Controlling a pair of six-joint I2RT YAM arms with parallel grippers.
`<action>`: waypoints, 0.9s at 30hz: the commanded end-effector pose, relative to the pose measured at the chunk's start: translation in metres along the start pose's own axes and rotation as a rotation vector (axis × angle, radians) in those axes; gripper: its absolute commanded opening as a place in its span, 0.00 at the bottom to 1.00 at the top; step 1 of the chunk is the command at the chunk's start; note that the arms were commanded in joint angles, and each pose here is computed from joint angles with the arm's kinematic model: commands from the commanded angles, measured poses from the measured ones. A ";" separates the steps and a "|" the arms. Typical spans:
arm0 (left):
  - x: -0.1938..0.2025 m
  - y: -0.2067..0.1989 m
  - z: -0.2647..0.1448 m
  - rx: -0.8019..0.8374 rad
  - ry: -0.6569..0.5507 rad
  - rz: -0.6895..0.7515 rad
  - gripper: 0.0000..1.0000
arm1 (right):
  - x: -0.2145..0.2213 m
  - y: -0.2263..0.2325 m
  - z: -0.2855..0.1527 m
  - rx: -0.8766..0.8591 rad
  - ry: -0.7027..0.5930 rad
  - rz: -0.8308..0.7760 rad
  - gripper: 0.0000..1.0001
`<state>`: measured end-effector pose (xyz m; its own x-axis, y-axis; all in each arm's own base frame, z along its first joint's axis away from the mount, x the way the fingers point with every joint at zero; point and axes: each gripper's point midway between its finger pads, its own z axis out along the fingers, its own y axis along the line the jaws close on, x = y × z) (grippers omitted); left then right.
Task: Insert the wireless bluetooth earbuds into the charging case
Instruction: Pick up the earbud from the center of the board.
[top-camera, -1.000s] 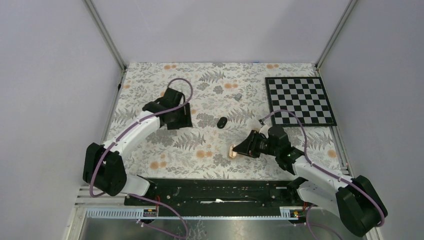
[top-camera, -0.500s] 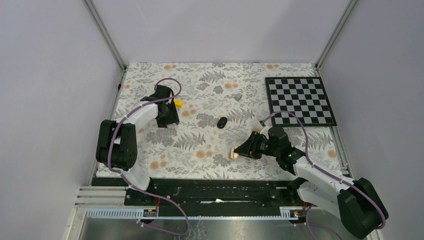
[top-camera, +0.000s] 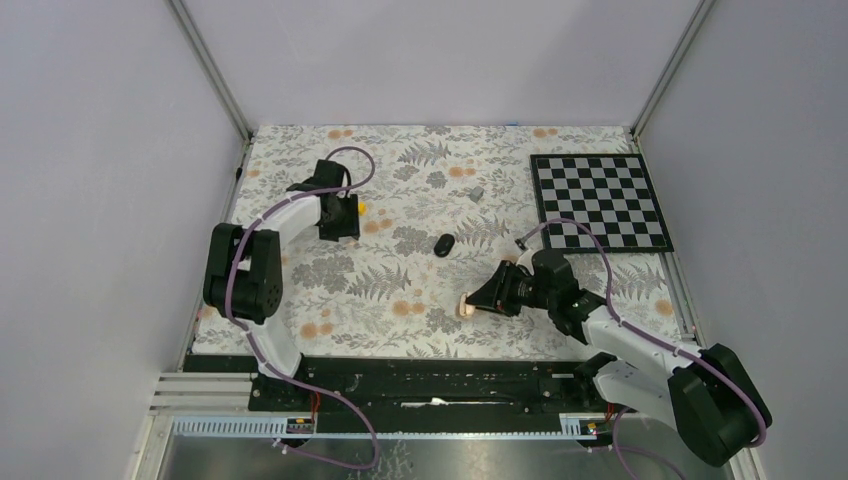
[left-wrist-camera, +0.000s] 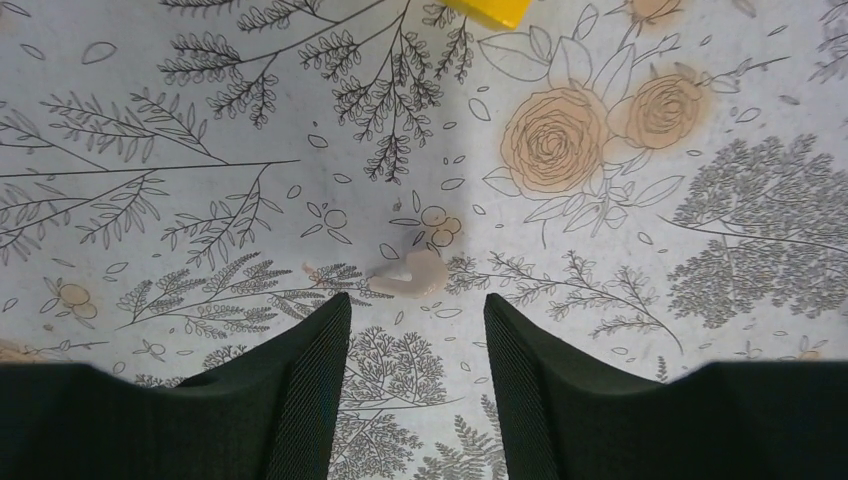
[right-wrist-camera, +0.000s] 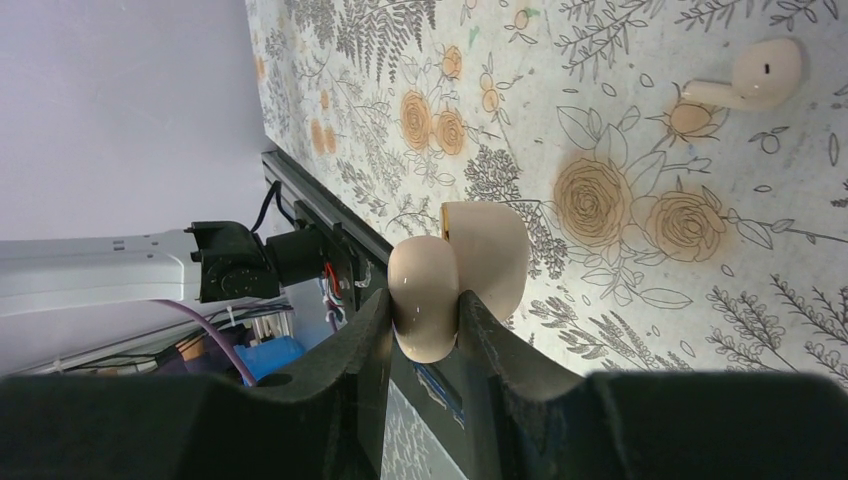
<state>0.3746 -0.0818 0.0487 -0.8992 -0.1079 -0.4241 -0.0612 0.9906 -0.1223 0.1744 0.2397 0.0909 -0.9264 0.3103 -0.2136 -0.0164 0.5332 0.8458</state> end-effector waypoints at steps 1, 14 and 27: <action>-0.013 -0.009 0.000 0.017 -0.034 0.071 0.53 | -0.013 0.030 -0.001 -0.079 -0.007 -0.056 0.00; -0.007 -0.007 0.016 -0.039 -0.006 0.102 0.37 | -0.014 0.030 -0.003 -0.081 -0.021 -0.048 0.00; -0.007 -0.006 0.016 -0.060 -0.011 0.097 0.25 | -0.014 0.030 -0.002 -0.080 -0.020 -0.045 0.00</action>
<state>0.3694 -0.0885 0.0233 -0.9256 -0.0097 -0.3783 0.0070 0.9991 -0.0428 0.1782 0.2446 0.1005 -0.9283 0.2997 -0.2203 -0.0351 0.5190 0.8541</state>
